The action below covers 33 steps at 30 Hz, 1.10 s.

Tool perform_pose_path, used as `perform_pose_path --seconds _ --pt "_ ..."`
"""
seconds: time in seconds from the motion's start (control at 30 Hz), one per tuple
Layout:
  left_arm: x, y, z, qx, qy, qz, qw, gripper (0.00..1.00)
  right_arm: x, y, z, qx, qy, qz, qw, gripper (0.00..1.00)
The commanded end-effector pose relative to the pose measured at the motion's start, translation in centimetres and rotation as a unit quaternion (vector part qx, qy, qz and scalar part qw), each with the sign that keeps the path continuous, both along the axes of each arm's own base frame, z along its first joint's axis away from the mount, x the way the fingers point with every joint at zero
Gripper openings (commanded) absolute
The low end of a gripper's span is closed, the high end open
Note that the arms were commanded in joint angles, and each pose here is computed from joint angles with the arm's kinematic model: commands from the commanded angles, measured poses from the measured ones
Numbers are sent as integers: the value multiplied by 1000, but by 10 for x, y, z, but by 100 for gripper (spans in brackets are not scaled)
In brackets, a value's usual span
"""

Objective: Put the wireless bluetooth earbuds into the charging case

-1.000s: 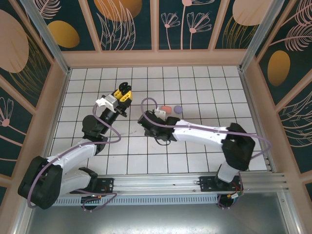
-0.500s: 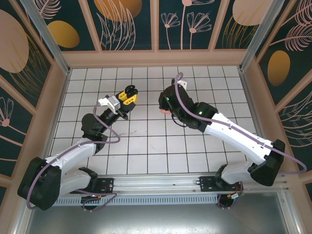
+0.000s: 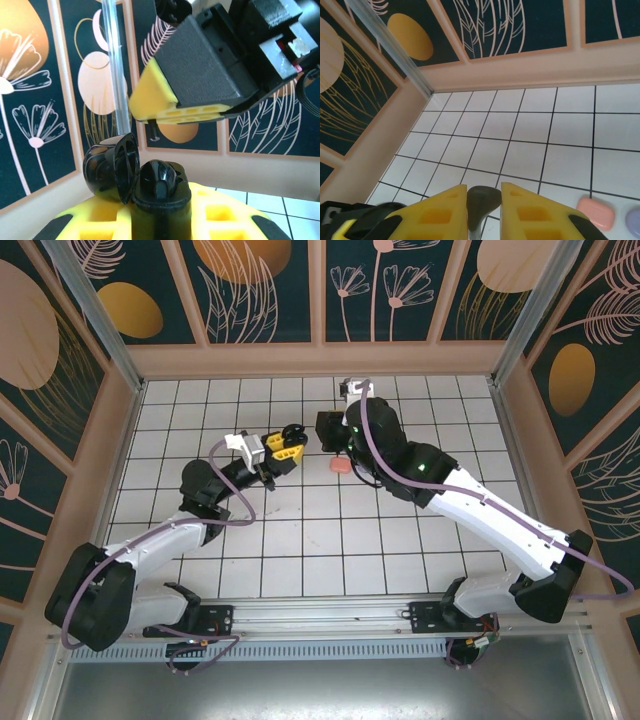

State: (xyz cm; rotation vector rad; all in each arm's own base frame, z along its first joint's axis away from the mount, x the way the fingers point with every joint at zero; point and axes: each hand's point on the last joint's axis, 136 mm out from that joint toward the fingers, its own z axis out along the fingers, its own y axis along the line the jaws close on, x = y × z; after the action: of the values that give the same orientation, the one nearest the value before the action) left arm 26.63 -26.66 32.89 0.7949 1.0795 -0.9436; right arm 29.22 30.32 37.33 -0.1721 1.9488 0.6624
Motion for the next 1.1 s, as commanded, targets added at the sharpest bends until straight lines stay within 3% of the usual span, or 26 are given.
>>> perform_pose_path --seconds 0.0,0.3,1.07 --pt "-3 -8 8 -1 -9 -20 1000 0 -8 10 33 28 -38 29 998 19" --pt "-4 -12 12 -3 -13 -25 1000 0 -25 32 32 21 -57 68 996 19" --pt "-6 -11 16 -4 -23 -24 999 0 -28 36 0 10 -25 73 997 19"
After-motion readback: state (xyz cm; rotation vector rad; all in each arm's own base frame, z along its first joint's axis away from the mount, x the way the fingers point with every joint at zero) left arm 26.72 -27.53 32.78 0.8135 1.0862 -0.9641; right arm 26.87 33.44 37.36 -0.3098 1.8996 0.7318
